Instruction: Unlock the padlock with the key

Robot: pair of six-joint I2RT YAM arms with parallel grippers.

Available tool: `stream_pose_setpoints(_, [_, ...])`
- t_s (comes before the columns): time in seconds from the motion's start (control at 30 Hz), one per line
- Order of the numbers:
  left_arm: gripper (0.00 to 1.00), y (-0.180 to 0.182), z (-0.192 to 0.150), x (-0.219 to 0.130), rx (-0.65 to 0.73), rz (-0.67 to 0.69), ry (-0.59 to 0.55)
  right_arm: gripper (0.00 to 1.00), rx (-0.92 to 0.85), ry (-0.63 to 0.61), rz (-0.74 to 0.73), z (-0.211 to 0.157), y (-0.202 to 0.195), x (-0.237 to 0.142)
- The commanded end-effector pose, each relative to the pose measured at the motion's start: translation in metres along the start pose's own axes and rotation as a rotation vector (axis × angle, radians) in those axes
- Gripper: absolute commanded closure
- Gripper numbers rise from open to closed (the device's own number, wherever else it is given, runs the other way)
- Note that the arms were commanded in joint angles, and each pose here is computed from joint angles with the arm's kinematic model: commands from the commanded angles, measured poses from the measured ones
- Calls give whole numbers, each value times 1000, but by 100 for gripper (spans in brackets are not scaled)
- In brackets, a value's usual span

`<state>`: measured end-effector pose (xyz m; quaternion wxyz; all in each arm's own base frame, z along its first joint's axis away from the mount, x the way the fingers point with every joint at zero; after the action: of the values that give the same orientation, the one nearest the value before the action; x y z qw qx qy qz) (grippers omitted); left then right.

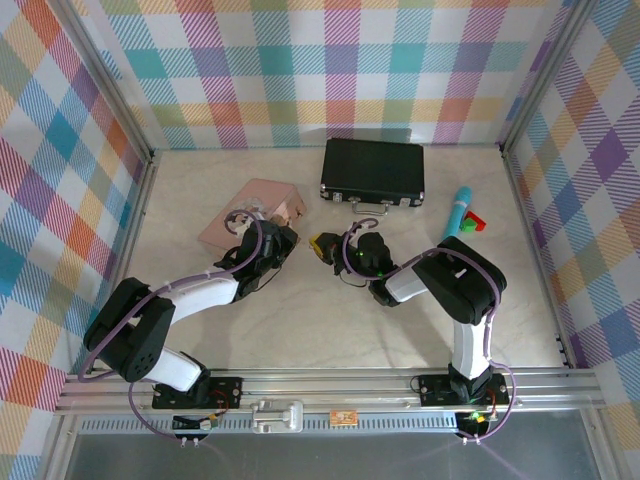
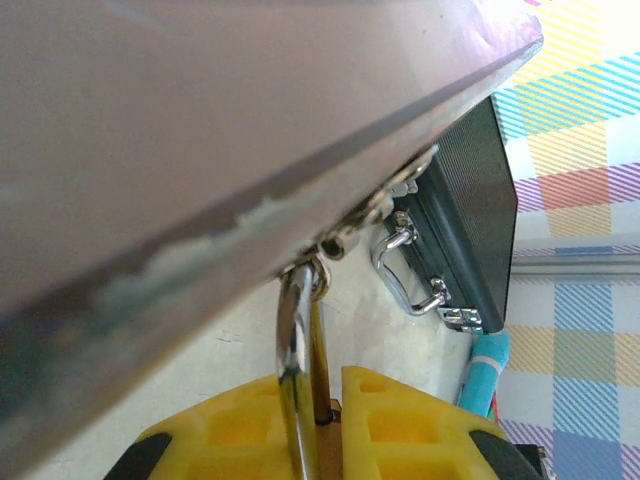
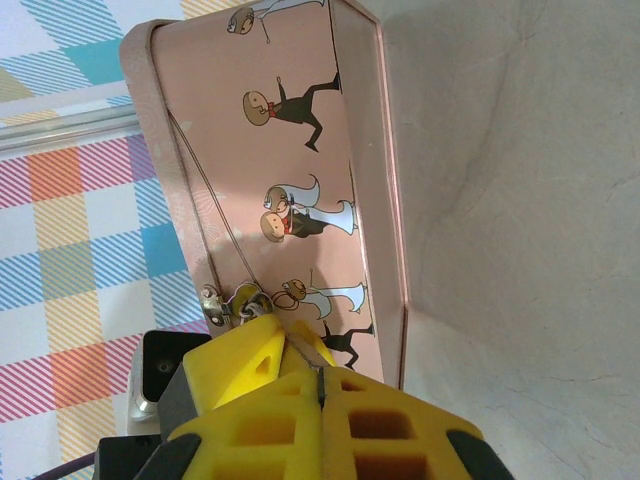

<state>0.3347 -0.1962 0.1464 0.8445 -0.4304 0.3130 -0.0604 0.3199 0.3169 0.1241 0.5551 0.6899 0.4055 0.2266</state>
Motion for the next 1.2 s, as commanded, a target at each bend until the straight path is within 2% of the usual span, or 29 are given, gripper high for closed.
stream_pose_setpoints(0.0, [100,-34,13,-1,-16,-106,-62,100,-29,6,57,-6,13,2])
stream_pose_setpoints(0.37, [100,-36,8,1,-49,-118,-60,100,-18,34,99,-13,24,8])
stream_pose_setpoints(0.77, [100,-48,14,0,-125,-126,-135,100,75,89,118,-28,16,20])
stream_pose_setpoints(1.17, [100,-49,1,10,-126,-142,-93,100,67,166,135,-41,27,33])
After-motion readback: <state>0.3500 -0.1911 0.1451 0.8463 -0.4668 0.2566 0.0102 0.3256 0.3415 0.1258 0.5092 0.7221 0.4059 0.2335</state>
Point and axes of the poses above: each hand's point on the last joint's axis, 136 mm out from that joint toward the fingers, its own x axis out along the fingers, its own y axis along the line the jaws close on, z = x × y, the point moved 4 cm from there along -x, back along the fingers, and after that the axes turned 9 degrees about x, right-handed, at the moved point
